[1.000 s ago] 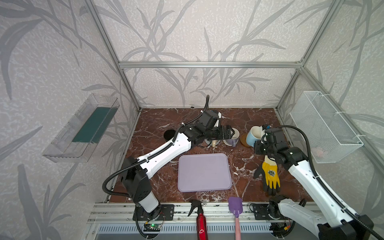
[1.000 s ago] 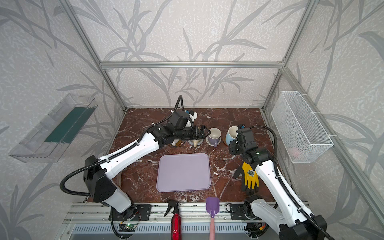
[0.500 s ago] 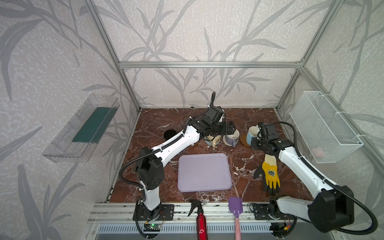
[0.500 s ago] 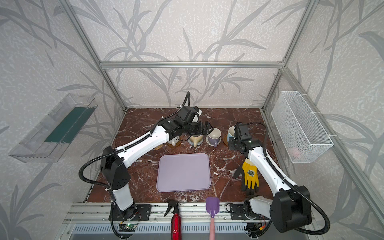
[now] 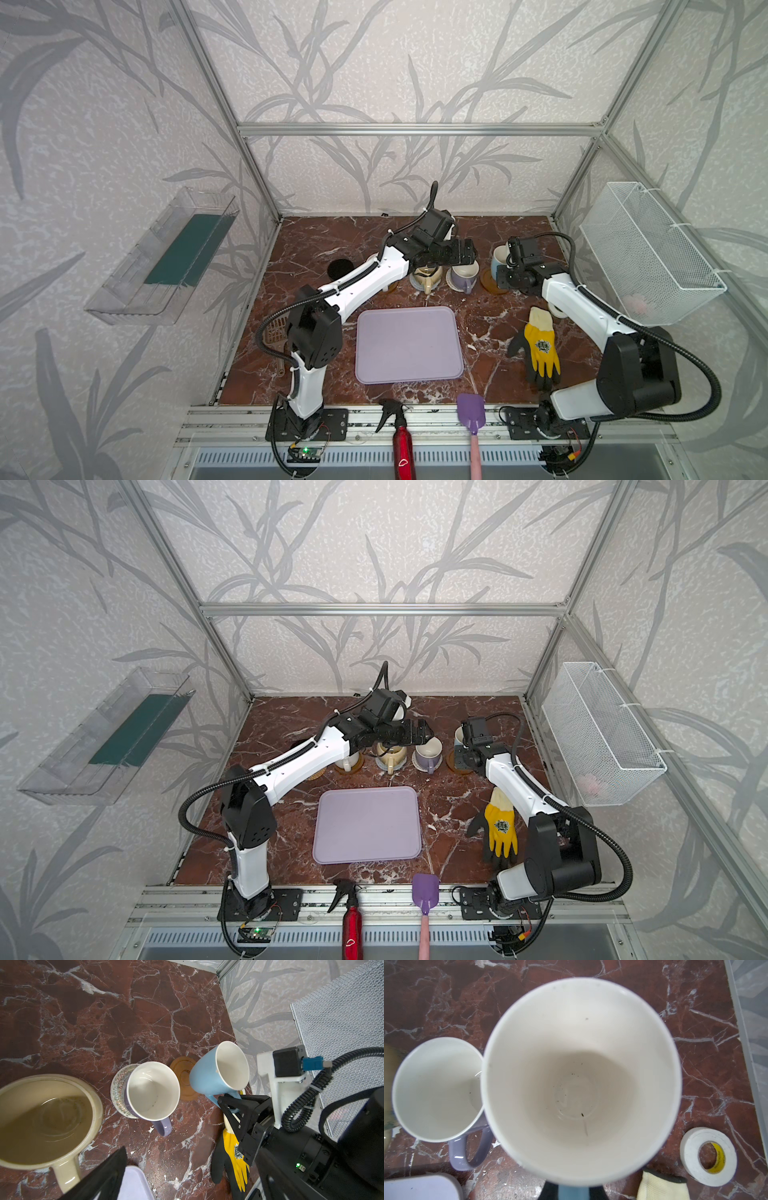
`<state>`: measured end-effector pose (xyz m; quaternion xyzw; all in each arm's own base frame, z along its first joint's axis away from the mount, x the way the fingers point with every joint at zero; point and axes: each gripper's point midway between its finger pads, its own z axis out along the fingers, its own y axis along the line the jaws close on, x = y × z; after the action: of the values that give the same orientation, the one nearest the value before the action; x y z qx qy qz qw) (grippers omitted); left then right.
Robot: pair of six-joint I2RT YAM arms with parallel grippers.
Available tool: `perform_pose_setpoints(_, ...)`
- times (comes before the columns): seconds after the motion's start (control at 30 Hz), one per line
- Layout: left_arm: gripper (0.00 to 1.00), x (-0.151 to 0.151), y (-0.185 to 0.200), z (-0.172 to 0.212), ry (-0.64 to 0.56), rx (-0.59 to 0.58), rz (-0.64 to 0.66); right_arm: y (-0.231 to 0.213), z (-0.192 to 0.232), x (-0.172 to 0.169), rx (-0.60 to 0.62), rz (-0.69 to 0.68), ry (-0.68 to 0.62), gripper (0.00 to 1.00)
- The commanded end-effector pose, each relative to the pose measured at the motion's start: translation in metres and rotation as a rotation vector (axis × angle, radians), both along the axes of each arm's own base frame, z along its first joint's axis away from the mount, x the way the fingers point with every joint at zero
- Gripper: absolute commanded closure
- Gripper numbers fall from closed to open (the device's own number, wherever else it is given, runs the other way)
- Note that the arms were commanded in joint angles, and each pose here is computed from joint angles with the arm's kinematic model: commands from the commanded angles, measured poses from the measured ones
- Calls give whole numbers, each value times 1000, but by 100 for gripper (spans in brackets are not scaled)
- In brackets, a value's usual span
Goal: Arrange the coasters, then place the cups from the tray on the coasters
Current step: 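Lower the pale blue mug onto the brown wooden coaster with the right gripper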
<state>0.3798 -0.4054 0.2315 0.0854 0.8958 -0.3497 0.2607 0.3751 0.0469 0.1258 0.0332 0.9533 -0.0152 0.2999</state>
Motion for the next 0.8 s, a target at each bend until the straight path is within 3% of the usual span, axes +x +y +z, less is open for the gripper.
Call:
perform_pose_setpoints(0.0, 1, 7, -6, 5, -26, -18, -12, -4, 17, 23, -26, -16, -96, 100)
perform_pose_setpoints(0.77, 1, 5, -13, -7, 2, -86, -2, -4, -21, 30, 31, -31, -53, 100)
